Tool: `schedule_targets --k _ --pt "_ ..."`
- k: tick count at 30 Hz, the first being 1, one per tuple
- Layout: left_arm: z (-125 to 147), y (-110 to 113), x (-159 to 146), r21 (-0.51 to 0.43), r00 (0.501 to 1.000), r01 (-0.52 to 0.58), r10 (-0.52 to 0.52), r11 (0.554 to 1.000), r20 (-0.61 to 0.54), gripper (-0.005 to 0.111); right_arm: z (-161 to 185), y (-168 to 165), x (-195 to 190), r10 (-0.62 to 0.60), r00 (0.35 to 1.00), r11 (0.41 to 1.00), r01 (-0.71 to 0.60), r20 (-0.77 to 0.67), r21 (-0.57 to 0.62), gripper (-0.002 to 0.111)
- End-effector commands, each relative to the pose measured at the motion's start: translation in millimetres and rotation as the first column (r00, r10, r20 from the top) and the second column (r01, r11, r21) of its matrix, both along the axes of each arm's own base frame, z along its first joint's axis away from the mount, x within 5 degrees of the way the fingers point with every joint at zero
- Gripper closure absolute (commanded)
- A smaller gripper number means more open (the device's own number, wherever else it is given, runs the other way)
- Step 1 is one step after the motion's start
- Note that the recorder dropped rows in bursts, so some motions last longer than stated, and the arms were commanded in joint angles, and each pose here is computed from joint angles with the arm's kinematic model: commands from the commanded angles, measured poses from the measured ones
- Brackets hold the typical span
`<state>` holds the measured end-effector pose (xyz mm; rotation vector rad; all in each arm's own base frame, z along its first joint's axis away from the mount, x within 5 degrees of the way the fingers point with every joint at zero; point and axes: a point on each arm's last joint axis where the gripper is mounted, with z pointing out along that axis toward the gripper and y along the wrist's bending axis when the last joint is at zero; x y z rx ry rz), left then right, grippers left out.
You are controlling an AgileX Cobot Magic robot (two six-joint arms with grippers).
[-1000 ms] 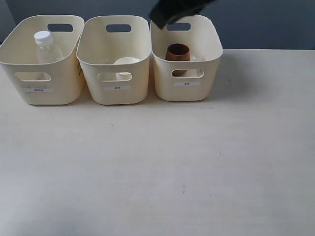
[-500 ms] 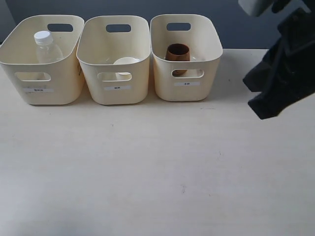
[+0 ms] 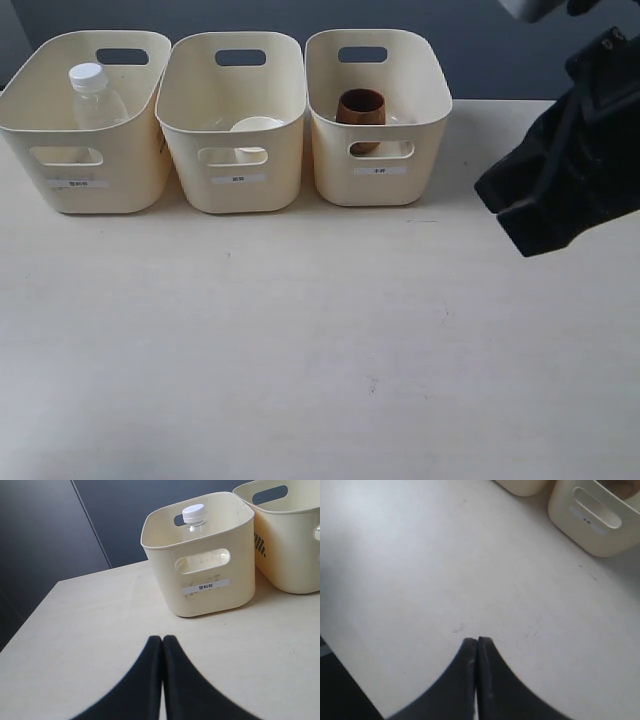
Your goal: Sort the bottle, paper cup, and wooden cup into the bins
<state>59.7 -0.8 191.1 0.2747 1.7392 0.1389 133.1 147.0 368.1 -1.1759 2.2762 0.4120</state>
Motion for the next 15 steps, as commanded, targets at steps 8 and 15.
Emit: schedule_targets --k 8,15 --pt "-1 0 0 -0.001 1.0 0.006 -0.006 1.0 0.001 0.107 34 -43 -15 -0.215 0.96 0.938 0.152 0.18 0.312 0.109" --pt "-1 0 0 -0.001 1.0 0.006 -0.006 1.0 0.001 0.107 -25 -98 -44 -0.509 0.804 0.806 0.32 0.308 0.498 0.109"
